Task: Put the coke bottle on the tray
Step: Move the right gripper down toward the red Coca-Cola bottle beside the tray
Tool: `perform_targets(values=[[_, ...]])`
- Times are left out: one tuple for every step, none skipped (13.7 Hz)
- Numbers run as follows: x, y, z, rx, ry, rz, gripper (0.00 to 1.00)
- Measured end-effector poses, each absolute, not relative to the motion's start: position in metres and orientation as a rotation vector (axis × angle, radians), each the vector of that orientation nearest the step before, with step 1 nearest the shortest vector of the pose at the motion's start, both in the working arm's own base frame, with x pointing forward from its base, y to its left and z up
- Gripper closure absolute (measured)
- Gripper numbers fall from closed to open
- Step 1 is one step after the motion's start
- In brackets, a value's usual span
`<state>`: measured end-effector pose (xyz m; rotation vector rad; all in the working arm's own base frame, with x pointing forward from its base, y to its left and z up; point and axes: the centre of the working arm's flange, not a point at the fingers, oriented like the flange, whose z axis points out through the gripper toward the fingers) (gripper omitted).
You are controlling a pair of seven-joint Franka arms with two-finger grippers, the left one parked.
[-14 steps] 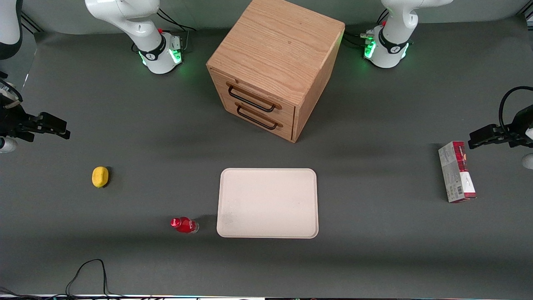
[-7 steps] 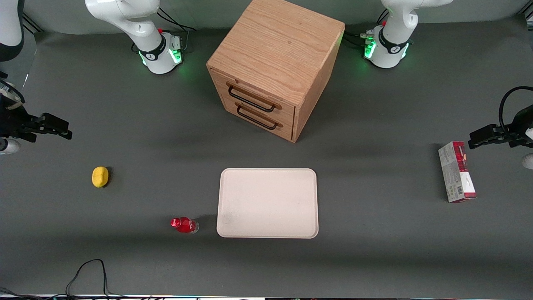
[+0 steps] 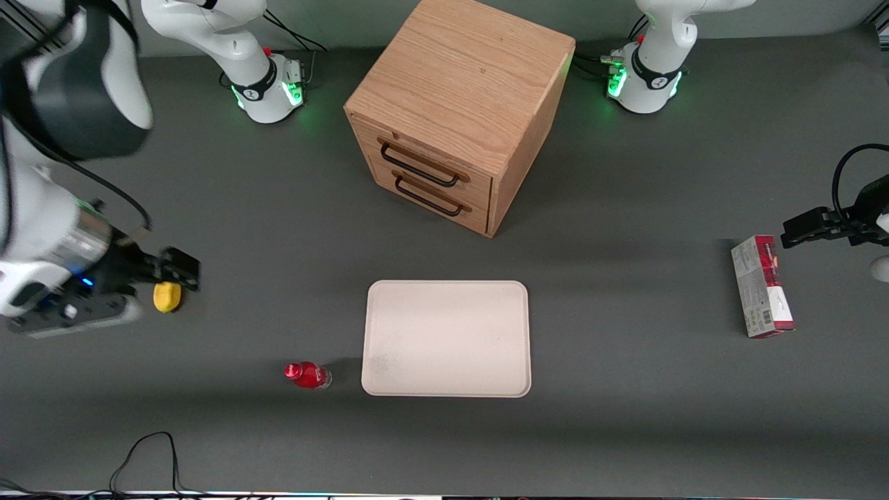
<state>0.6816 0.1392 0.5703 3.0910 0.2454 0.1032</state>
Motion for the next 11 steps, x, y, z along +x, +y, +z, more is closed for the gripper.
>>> perform_targets(values=[[0.692,0.154,0.556,3.101,0.228,0.100,0.00],[0.701,0.166,0.544,3.113,0.197,0.098,0.00],[0.707,0.175,0.534,3.123,0.169,0.097,0.00],[0.710,0.181,0.529,3.131,0.148,0.099,0.00],[0.713,0.183,0.527,3.134,0.138,0.105,0.00],[0.714,0.182,0.529,3.136,0.132,0.116,0.00],[0.715,0.181,0.532,3.137,0.128,0.133,0.00],[0.716,0.181,0.533,3.139,0.125,0.152,0.00],[0.720,0.182,0.528,3.140,0.122,0.165,0.00],[0.726,0.183,0.517,3.142,0.121,0.180,0.00],[0.733,0.185,0.501,3.142,0.120,0.185,0.00]])
